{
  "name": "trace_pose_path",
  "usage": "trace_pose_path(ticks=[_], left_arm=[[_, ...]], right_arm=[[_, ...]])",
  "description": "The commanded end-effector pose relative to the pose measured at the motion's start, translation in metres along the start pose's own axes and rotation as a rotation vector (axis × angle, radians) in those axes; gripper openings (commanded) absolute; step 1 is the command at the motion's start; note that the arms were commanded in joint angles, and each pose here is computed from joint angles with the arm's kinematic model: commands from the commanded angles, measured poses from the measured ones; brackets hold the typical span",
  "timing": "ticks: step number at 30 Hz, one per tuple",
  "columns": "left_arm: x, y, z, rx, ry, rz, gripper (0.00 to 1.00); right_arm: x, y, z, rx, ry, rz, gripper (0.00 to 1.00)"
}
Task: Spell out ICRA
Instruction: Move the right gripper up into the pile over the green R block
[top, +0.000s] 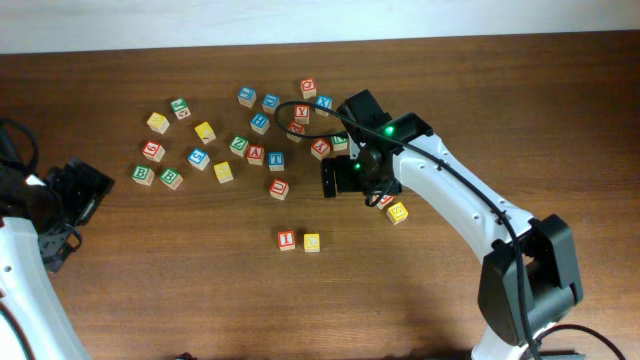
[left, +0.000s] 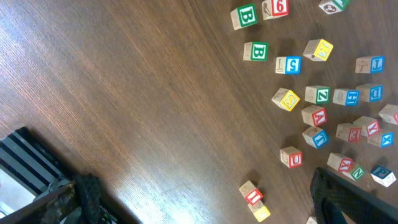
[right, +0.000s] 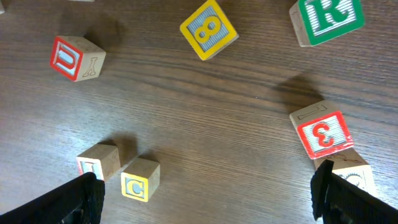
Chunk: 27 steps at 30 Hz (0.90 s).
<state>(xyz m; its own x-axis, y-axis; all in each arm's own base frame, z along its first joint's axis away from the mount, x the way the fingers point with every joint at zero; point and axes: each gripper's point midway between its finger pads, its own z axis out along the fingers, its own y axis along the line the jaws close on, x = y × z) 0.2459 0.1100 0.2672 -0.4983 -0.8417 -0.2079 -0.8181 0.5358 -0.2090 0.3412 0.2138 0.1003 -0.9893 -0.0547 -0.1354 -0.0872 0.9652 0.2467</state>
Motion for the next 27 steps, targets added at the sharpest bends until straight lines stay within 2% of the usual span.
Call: trace_pose_path(ticks=[1,5,7,10,13,18,19,20,24,27], left_arm=[[-0.002,0.002,-0.003,-0.005,-0.016,-0.013,0.99],[-0.002,0.002,-0.003,-0.005,-0.016,-0.013,0.99],[-0.002,0.002,-0.003,-0.005,-0.016,-0.013,0.99],[-0.002,0.002,-0.003,-0.005,-0.016,-0.013,0.99],[-0.002,0.002,-0.003,-0.005,-0.016,-0.013,0.99],[-0.002,0.002,-0.003,-0.005,-0.016,-0.013,0.99],[-0.002,0.002,-0.003,-0.005,-0.016,-0.013,0.99],[-0.002,0.002,-0.003,-0.005,-0.016,-0.013,0.99],[-0.002,0.002,-0.003,-0.005,-0.016,-0.013,0.99],[-0.002,0.002,-0.003,-0.005,-0.016,-0.013,0.99]], right_arm=[[-0.004,0.005,-0.007,-0.027,-0.022,-0.01,0.98],[-0.005,0.006,-0.003,-0.032,-0.02,-0.012,0.98],[0.004,-0.031,-0.002,0.157,-0.009,0.001,0.98],[0.004,-0.061,-0.008,0.324,-0.028,-0.001,0.98],[-0.007,-0.056,-0.007,0.303,-0.073,-0.001,0.99],[-0.055,-0.058,-0.02,0.158,-0.206,0.077,0.98],[-0.07,-0.059,-0.024,0.091,-0.237,0.066,0.98],[-0.085,-0.054,-0.027,0.011,-0.272,-0.09,0.99],[-0.091,-0.063,0.003,0.046,-0.239,-0.233,0.96],[-0.086,-0.081,0.038,0.106,-0.17,-0.212,0.9]])
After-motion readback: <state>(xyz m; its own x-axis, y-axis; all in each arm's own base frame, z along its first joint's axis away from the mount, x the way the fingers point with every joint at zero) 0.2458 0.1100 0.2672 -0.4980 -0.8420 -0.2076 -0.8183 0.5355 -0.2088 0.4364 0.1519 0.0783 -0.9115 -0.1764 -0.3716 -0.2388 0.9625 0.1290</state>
